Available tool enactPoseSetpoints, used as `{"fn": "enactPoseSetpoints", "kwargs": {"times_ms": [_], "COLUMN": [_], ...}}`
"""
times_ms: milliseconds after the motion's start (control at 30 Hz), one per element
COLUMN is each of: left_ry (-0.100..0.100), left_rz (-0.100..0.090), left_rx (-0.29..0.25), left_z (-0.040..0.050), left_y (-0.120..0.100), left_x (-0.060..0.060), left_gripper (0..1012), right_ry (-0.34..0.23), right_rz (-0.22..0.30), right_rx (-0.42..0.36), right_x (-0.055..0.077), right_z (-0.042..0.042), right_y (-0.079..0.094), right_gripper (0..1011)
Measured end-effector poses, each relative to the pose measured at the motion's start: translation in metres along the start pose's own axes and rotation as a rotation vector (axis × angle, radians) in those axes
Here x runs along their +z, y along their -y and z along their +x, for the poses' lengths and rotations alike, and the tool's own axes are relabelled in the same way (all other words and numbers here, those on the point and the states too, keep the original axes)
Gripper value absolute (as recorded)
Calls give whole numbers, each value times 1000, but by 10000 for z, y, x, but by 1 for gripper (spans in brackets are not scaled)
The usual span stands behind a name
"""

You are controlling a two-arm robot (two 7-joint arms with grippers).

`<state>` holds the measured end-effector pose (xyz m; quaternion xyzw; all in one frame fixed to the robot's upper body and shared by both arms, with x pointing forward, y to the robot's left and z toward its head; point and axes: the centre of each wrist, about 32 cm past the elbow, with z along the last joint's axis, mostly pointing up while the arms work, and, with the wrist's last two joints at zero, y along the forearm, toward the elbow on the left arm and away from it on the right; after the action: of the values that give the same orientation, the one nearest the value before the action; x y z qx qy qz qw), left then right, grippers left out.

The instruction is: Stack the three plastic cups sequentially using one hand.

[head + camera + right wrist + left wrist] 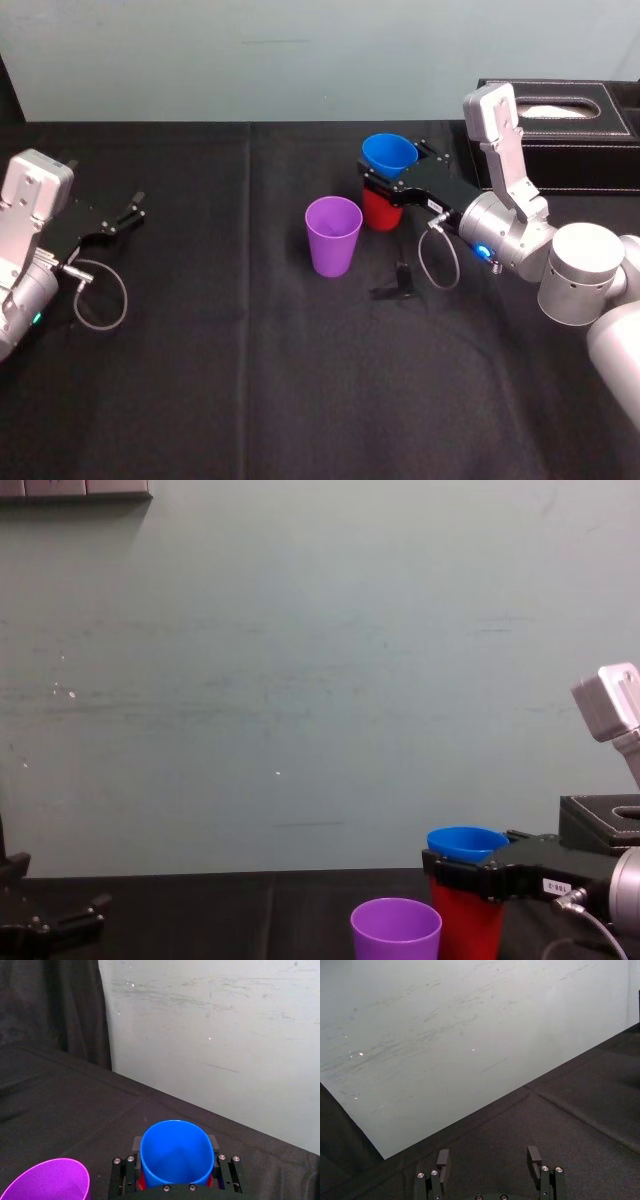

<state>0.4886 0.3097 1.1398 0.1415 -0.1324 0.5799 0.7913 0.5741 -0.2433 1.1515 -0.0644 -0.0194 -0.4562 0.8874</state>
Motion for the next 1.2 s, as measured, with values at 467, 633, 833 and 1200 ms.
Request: {"fn": "enactPoseSetpoints", "kwargs": {"times_ms": [467,633,833,1200], "left_ry": [0,0,0,0], "left_rz": [0,0,0,0], "left_rx": [0,0,0,0], "left_z": [0,0,0,0], "left_y": [0,0,0,0], "left_x": [0,0,0,0], "left_gripper": [1005,1005,1004,1005], "right_ry": [0,1,5,28], "right_rz": [1,1,6,15], "right_rx": [0,0,1,1], "right_x": [3,4,23,285], "right_z": [-1,-1,-4,-44], "right_y": [0,1,7,214], "right_gripper": [898,1003,1002,1003]}}
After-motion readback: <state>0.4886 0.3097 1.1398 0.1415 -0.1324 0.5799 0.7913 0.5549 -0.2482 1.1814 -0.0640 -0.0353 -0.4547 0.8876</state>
